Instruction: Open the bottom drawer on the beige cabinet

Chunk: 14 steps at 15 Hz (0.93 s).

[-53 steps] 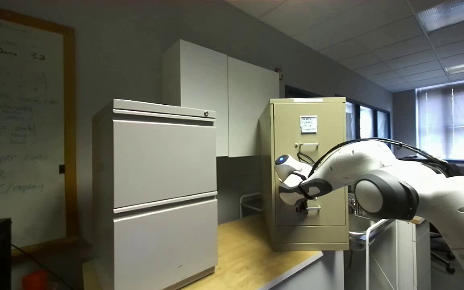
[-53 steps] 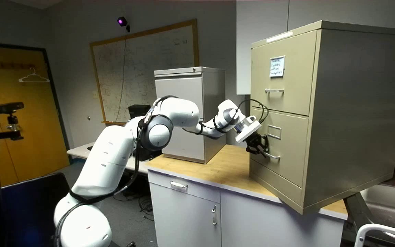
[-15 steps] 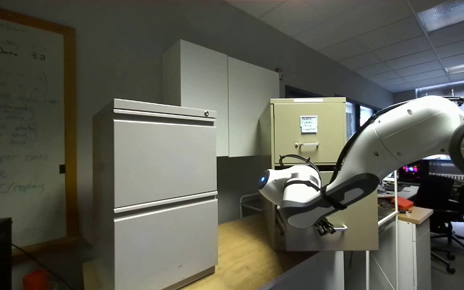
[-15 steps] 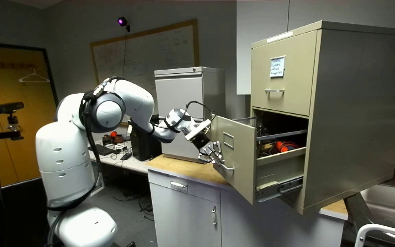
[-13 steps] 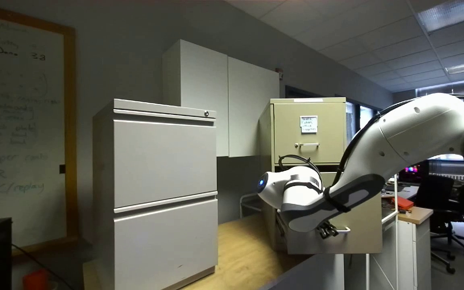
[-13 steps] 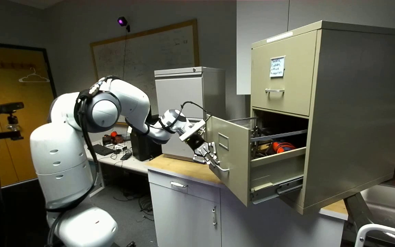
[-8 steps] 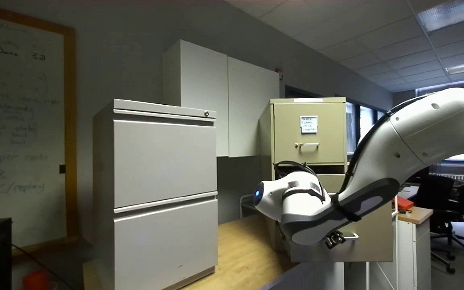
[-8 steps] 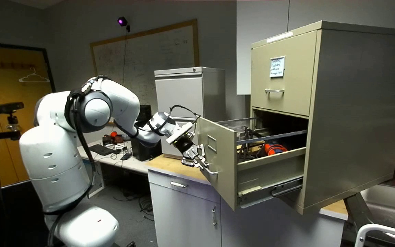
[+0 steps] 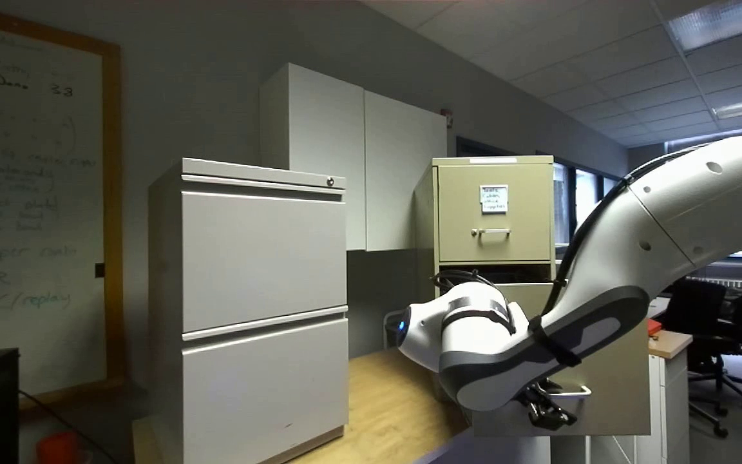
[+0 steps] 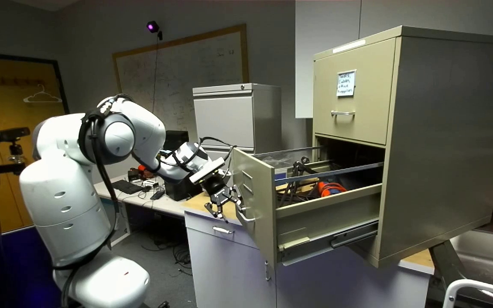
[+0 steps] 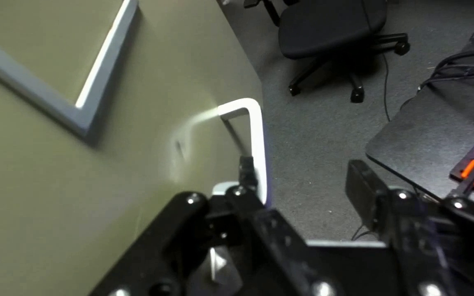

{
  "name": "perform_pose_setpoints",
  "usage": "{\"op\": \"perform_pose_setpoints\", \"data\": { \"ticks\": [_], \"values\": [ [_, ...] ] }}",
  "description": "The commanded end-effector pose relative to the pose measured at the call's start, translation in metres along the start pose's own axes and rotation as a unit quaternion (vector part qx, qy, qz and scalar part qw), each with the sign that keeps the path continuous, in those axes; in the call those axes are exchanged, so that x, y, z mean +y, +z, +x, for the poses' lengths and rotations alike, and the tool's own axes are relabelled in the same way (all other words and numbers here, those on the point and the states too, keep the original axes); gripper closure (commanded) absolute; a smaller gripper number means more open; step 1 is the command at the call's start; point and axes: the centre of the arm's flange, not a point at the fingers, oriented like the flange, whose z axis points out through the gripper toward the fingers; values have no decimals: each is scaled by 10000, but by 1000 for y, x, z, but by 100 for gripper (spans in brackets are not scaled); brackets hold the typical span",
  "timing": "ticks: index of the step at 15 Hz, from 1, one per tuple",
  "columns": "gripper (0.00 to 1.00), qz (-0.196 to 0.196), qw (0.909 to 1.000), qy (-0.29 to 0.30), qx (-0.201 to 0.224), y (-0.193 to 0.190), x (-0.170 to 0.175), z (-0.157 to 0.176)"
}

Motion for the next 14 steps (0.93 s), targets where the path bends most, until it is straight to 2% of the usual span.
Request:
{"op": "perform_pose_setpoints", "data": {
  "ticks": [1,2,3,14],
  "values": [
    [9,748,9964,-381,115,-1,-52,35],
    [1,816,9958,-384,135,-2,-52,35],
    [0,868,9954,-371,151,-2,-52,35],
    [0,688,9953,420,540,-13,-36,15]
  ]
}}
